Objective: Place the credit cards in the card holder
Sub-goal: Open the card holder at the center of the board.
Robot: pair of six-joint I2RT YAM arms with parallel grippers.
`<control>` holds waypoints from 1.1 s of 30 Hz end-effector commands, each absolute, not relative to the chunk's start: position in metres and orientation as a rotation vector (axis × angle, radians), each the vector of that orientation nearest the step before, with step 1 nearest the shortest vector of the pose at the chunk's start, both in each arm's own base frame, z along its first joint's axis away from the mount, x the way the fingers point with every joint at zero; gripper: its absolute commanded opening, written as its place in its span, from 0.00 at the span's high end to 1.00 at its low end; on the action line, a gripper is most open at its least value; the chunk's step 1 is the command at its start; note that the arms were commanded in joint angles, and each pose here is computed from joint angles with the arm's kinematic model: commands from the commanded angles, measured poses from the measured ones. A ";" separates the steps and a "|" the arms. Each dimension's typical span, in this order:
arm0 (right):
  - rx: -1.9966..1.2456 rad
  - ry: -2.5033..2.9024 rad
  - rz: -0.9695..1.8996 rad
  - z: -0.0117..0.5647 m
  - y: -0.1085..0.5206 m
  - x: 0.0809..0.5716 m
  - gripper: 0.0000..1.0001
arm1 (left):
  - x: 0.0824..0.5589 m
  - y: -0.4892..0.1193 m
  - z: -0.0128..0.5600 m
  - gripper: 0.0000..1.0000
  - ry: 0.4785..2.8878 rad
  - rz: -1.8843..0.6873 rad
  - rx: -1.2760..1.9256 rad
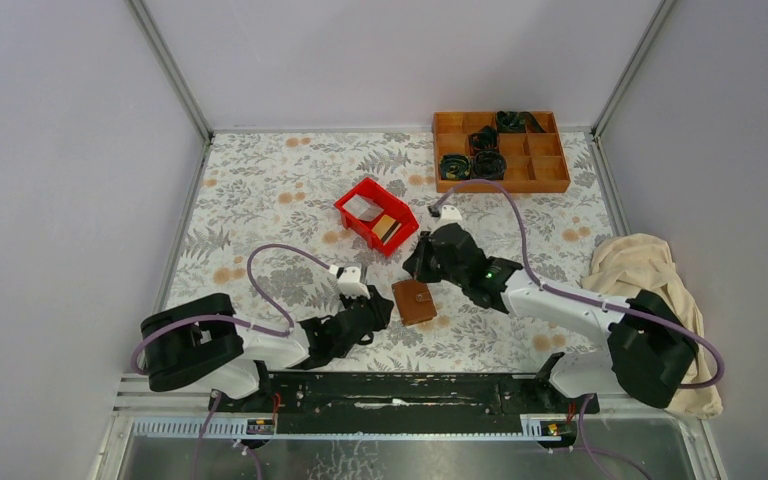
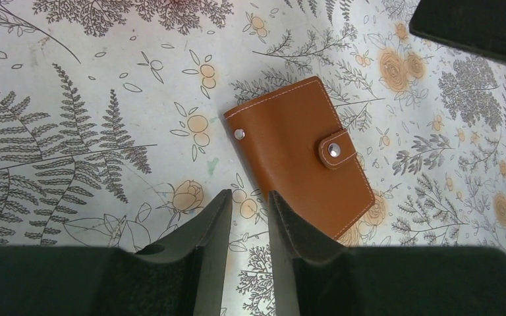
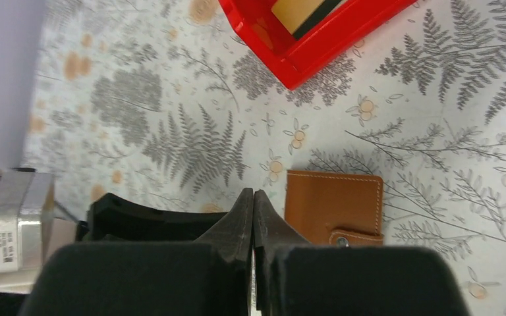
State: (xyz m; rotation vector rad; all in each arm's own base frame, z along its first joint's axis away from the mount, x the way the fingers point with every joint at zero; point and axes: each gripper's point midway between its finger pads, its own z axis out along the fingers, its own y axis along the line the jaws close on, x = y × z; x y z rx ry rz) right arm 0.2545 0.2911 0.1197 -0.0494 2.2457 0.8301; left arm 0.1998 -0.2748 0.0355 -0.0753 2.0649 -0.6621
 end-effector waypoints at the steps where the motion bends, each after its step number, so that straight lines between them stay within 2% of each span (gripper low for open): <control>1: -0.177 2.357 0.420 0.092 0.262 0.249 1.00 | 0.206 -0.273 0.039 0.66 2.039 -0.634 -0.106; 8: -0.196 2.432 0.234 0.066 0.248 0.240 1.00 | 0.205 -0.271 0.038 0.66 2.045 -0.626 -0.109; 16: -0.212 2.468 0.228 0.051 0.248 0.236 1.00 | 0.206 -0.274 0.039 0.66 2.046 -0.626 -0.105; 33: -0.227 2.389 0.247 0.089 0.256 0.239 1.00 | 0.206 -0.274 0.037 0.66 2.049 -0.619 -0.102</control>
